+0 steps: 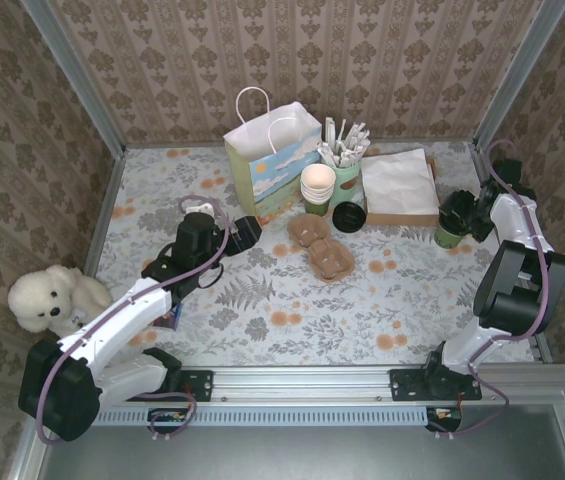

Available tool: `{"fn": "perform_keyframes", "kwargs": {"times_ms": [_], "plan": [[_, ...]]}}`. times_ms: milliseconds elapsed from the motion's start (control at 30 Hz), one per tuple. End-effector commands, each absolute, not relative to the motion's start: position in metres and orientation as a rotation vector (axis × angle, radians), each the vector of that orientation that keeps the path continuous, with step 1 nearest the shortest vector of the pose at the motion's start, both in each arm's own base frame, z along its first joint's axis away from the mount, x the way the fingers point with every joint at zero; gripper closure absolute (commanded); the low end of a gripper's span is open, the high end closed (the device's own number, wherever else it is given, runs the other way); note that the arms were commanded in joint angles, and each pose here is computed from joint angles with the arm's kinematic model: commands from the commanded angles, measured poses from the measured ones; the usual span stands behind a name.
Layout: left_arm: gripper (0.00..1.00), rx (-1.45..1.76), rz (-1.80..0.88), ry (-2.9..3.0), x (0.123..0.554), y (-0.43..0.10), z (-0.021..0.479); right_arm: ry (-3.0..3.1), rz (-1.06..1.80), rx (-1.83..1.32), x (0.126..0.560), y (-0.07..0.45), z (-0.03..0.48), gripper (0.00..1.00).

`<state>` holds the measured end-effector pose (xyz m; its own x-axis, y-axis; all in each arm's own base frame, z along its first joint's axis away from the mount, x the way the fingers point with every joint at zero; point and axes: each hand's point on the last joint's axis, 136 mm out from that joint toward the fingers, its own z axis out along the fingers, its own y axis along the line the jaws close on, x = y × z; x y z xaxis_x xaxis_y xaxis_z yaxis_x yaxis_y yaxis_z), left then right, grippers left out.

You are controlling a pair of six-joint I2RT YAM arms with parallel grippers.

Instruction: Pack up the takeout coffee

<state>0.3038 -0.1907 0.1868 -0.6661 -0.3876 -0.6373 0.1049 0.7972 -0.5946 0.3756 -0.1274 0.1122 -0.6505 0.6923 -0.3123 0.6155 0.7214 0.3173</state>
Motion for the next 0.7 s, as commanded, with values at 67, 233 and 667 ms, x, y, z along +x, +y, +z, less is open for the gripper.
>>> {"fn": "perform_keyframes", "kwargs": {"times_ms": [67,233,667], "plan": [[0.0,-0.231,-0.781,2.148,0.306,-0.187,0.194,2.51,0.242,1.026,0.379,-0.133,0.112,0.21],[0.0,-0.228,-0.777,2.148,0.306,-0.186,0.193,2.484,0.259,1.027,0.387,-0.134,0.114,0.21],[0.0,-0.229,-0.773,2.149,0.307,-0.185,0.193,2.474,0.331,1.038,0.412,-0.129,0.111,0.21]]}}
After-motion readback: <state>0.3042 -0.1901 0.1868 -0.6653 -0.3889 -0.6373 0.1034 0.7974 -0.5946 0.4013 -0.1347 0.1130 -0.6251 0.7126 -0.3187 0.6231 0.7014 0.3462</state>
